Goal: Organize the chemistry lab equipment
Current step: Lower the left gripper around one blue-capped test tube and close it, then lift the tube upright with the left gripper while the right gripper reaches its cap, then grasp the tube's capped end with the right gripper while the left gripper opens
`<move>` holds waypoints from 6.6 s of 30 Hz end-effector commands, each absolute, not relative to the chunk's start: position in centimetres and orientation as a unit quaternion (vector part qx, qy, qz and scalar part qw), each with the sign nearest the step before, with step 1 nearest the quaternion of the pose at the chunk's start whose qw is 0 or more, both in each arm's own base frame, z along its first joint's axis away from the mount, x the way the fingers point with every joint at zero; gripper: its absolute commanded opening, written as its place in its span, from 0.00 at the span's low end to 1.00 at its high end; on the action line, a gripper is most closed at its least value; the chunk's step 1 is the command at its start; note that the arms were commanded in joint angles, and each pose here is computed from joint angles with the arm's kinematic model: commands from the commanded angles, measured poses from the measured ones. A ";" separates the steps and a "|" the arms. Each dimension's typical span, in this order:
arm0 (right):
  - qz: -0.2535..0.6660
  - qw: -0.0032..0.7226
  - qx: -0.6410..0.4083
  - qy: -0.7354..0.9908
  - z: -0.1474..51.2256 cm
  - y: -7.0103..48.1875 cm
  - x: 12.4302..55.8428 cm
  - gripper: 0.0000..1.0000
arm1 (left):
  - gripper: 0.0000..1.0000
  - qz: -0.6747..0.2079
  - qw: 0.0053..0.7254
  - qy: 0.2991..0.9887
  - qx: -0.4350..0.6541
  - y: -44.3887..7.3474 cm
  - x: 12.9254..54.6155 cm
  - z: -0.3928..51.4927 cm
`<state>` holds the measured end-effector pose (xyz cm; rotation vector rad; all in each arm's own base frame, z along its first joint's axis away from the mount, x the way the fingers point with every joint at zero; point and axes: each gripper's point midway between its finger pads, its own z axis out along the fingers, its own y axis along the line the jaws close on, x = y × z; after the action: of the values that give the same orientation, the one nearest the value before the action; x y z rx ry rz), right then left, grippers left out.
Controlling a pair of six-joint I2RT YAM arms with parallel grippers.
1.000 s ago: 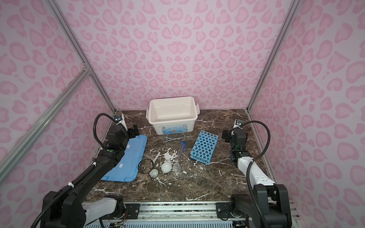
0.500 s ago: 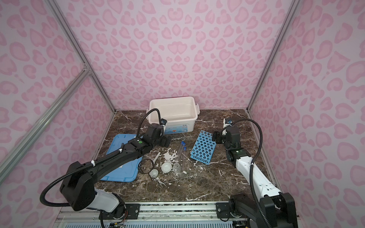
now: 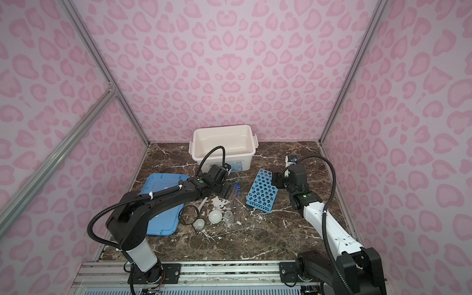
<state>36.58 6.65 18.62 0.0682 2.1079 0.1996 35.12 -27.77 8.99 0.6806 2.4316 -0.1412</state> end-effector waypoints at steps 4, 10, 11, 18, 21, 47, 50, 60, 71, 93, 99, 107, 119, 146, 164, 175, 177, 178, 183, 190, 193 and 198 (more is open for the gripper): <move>0.090 0.493 0.031 0.865 18.6 6.8 36.5 0.91 | 0.80 -0.085 0.265 0.927 0.252 -29.0 34.4 7.2; 0.089 0.496 0.034 0.863 18.8 6.6 36.1 0.91 | 0.76 -0.082 0.251 0.932 0.249 -29.0 34.2 6.0; 0.089 0.497 0.035 0.862 18.9 6.6 36.1 0.91 | 0.76 -0.082 0.248 0.932 0.251 -29.1 34.2 5.8; 0.092 0.499 0.039 0.861 18.8 6.6 36.0 0.91 | 0.69 -0.069 0.236 0.937 0.247 -28.9 34.4 4.7; 0.093 0.499 0.040 0.861 18.8 6.6 35.9 0.91 | 0.67 -0.062 0.233 0.939 0.246 -28.7 34.4 4.3; 0.090 0.517 0.044 0.850 19.3 6.2 35.3 0.91 | 0.56 -0.030 0.225 0.949 0.217 -27.1 35.0 2.5; 0.095 0.514 0.042 0.851 19.2 6.4 35.3 0.91 | 0.55 -0.033 0.223 0.951 0.213 -27.0 35.0 2.4; 0.125 0.487 0.037 0.863 18.3 7.6 35.8 0.91 | 0.48 -0.014 0.223 0.953 0.206 -26.1 35.0 2.1; 0.183 0.465 0.033 0.866 18.0 9.6 36.0 0.91 | 0.33 -0.008 0.216 0.955 0.205 -25.7 34.7 1.4; 0.210 0.441 0.025 0.872 17.2 10.7 35.7 0.89 | 0.13 -0.025 0.232 0.951 0.205 -26.2 35.0 2.4; 0.284 0.421 0.012 0.862 17.5 13.3 36.1 0.86 | 0.11 -0.058 0.272 0.934 0.226 -27.7 35.7 5.9; 0.410 0.376 -0.009 0.831 19.0 17.3 36.4 0.84 | 0.10 -0.091 0.332 0.886 0.310 -30.7 35.0 10.7; 0.484 0.285 -0.018 0.827 18.1 19.8 36.1 0.70 | 0.08 -0.138 0.379 0.837 0.369 -33.7 32.8 13.6; 0.539 0.227 -0.014 0.811 17.8 21.0 36.2 0.43 | 0.08 -0.184 0.388 0.799 0.420 -35.1 30.4 14.4; 0.521 0.205 -0.041 0.828 16.9 20.9 34.6 0.31 | 0.08 -0.176 0.384 0.799 0.429 -34.9 30.4 14.0; 0.524 0.207 -0.043 0.825 17.0 21.0 34.6 0.24 | 0.08 -0.177 0.376 0.796 0.439 -34.9 29.9 13.4; 0.522 0.208 -0.043 0.826 17.0 21.0 34.6 0.24 | 0.08 -0.180 0.374 0.795 0.441 -34.9 29.8 13.3; 0.522 0.207 -0.044 0.826 16.9 21.0 34.6 0.23 | 0.08 -0.181 0.374 0.795 0.442 -35.0 29.8 13.3; 0.522 0.209 -0.045 0.826 17.0 21.0 34.5 0.18 | 0.08 -0.180 0.372 0.796 0.442 -35.0 29.8 13.1; 0.512 0.210 -0.045 0.832 16.5 20.7 34.3 0.15 | 0.21 -0.169 0.372 0.804 0.431 -34.7 30.3 12.8; 0.506 0.216 -0.045 0.834 16.6 20.6 34.3 0.14 | 0.35 -0.165 0.378 0.806 0.425 -34.6 30.6 13.0; 0.498 0.230 -0.040 0.835 16.9 20.3 34.6 0.13 | 0.53 -0.156 0.393 0.808 0.411 -34.3 31.1 13.7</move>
<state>34.31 20.47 16.84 -0.1052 2.3103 1.4012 30.32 -34.31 12.62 1.0879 2.0830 -0.4165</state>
